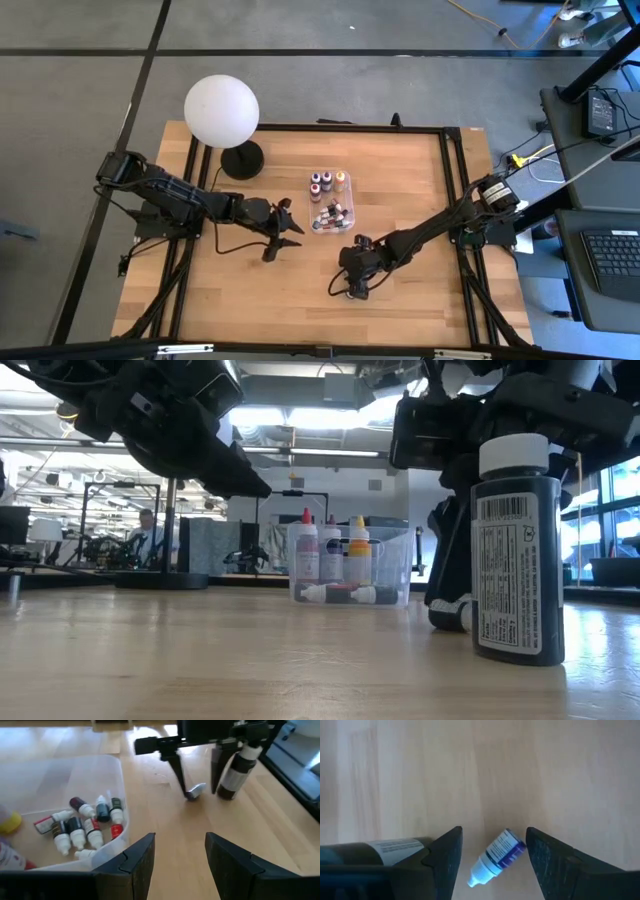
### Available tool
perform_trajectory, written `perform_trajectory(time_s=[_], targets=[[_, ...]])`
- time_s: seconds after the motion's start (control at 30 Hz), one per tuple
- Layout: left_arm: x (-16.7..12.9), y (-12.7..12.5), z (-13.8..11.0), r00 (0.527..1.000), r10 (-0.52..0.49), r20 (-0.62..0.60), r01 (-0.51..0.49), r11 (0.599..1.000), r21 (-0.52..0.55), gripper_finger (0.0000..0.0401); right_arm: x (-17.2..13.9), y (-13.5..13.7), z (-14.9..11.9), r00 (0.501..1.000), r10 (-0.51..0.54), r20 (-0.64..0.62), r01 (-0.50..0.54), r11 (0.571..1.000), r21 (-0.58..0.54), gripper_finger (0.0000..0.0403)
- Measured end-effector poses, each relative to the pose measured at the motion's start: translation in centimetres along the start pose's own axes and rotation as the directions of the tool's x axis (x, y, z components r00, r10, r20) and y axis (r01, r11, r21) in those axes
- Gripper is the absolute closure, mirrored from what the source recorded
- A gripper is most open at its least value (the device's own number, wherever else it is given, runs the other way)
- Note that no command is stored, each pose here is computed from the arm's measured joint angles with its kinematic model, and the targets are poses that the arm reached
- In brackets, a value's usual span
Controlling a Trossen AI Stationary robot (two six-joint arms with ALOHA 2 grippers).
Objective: Pick & Place food coloring
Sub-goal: Put the small purple food coloring bottle in the transparent bin
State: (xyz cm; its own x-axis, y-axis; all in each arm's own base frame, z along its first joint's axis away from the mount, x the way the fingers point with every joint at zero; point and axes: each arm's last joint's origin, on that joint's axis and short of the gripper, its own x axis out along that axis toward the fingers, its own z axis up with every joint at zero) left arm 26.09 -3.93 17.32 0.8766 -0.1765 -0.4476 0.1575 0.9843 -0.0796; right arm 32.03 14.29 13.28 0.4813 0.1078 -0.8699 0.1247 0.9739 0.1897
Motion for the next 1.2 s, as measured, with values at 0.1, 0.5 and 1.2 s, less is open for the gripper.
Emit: perform_trajectory(time_s=[0.1, 0.5, 1.2], targets=[[0.0, 0.05, -0.08, 1.0, 0.015, -0.008, -0.015, 1.0, 0.0, 0.023, 0.04, -0.03, -0.08, 1.0, 0.001, -0.01, -0.001, 1.0, -0.002, 0.0181], [0.0, 0.05, -0.1, 1.0, 0.016, -0.01, -0.016, 1.0, 0.0, 0.023, 0.09, -0.34, -0.5, 0.998, -0.038, -0.045, 0.037, 0.999, -0.016, 0.0181], [0.0, 0.05, -0.1, 1.0, 0.016, -0.01, -0.016, 1.0, -0.001, 0.023, 0.15, -0.51, -0.67, 0.996, -0.074, -0.049, 0.073, 0.997, -0.014, 0.0181]])
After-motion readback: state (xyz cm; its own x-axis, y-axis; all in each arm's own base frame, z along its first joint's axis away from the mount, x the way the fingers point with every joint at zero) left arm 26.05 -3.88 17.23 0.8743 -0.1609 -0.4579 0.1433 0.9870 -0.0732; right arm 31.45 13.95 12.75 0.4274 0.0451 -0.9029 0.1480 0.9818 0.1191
